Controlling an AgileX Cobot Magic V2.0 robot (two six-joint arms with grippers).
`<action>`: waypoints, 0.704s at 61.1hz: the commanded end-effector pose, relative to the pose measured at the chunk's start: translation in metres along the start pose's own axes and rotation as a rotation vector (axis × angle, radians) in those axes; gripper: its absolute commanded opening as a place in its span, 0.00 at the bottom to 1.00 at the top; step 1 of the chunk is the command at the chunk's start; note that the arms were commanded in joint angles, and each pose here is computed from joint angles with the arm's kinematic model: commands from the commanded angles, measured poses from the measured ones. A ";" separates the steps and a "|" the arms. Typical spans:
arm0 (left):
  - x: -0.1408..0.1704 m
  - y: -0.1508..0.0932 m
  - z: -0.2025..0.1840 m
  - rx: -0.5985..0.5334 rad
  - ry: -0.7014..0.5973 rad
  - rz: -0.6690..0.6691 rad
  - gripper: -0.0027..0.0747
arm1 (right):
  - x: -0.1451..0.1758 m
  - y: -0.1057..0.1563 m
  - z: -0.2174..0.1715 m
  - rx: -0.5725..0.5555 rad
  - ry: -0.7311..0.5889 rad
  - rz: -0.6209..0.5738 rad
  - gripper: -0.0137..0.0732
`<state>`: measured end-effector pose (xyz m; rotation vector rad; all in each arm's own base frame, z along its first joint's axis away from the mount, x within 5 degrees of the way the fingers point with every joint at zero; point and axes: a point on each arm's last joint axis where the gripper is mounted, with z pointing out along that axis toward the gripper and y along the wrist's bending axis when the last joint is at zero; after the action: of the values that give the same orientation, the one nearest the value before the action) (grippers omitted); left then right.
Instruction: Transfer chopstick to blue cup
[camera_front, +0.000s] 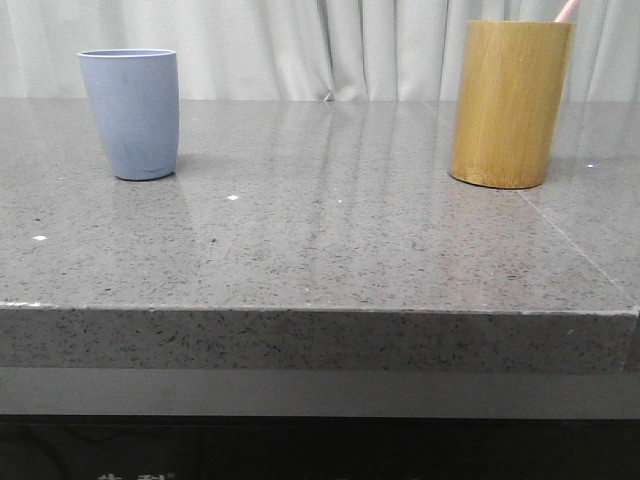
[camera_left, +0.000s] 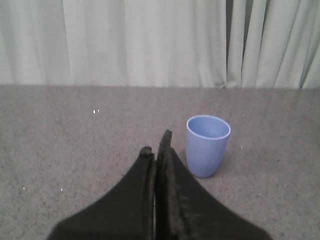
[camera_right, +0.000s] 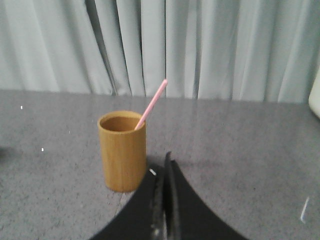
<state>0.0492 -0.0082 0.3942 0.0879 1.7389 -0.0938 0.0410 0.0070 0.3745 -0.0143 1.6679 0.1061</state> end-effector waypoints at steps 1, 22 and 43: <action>-0.014 0.000 0.014 0.008 0.003 -0.020 0.01 | -0.012 -0.001 0.013 0.012 0.027 -0.008 0.08; 0.007 0.000 0.060 0.038 0.201 -0.081 0.01 | 0.001 -0.004 0.044 0.013 0.230 0.002 0.08; 0.004 0.001 0.069 0.037 0.167 -0.036 0.45 | 0.007 -0.004 0.049 0.006 0.315 -0.021 0.54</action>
<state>0.1123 -0.0148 0.3622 0.1082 2.0215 -0.1362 0.0857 0.0089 0.3482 -0.0372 2.0647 0.1148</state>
